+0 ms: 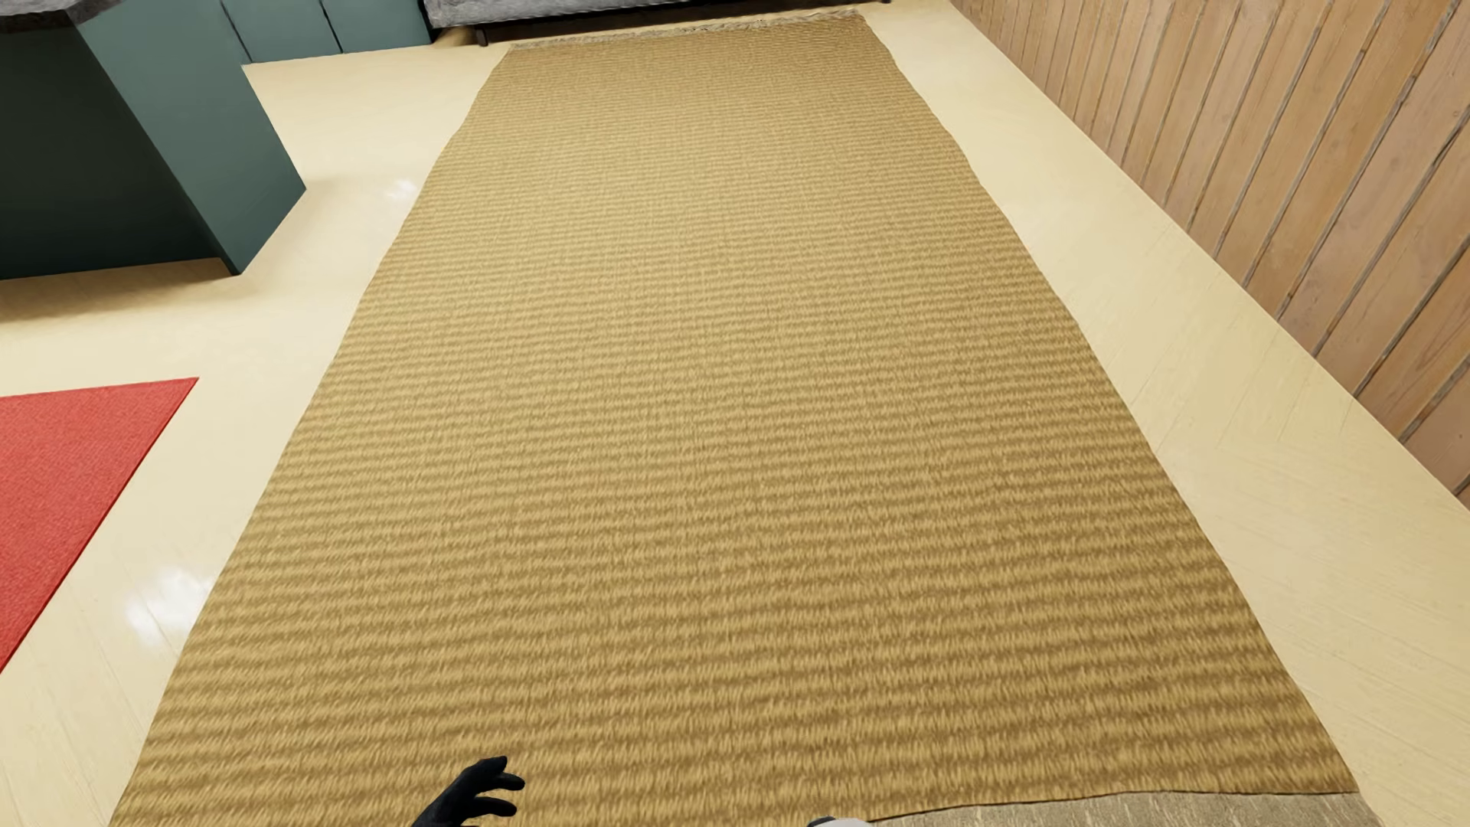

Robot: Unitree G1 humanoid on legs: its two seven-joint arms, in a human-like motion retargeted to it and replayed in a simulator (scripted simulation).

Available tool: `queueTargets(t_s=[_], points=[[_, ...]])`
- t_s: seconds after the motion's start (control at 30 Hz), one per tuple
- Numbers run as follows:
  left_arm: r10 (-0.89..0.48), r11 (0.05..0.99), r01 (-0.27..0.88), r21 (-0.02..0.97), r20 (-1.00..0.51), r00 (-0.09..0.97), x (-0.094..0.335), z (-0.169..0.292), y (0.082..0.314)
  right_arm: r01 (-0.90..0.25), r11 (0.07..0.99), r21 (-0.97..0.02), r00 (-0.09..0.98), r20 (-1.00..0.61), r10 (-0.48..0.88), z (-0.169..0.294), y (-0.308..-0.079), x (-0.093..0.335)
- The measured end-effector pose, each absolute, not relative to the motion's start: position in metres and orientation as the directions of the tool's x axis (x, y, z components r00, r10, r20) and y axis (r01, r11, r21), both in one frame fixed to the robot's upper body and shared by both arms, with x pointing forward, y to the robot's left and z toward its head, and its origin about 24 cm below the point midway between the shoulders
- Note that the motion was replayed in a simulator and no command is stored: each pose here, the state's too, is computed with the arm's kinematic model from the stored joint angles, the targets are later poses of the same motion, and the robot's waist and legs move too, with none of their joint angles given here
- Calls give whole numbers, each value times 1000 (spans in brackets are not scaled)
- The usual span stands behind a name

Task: Move forward

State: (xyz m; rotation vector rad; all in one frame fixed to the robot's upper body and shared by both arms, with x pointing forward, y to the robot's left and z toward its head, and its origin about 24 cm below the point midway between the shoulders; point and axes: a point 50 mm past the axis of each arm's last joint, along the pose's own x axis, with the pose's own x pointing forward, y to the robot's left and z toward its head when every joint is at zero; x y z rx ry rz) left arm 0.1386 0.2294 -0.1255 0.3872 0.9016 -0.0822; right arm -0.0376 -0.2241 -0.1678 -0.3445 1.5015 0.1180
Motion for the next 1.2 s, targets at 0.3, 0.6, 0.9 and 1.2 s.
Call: queueTargets(t_s=[0.3, 0.6, 0.9, 1.2], points=[[91, 924, 323, 206, -937, 337, 35, -158, 224, -289, 923, -253, 412, -903, -118, -153, -233, 73], [86, 929, 358, 96, -995, 46, -60, -165, 212, -153, 941, -302, 496, -847, -191, -140, -253, 104], [101, 900, 341, 273, -889, 446, 83, -148, 235, -288, 936, -202, 309, -945, -108, -163, -223, 38], [114, 924, 225, 310, -783, 611, 133, -125, 238, -360, 925, -123, 56, -992, -110, -170, -217, -39]])
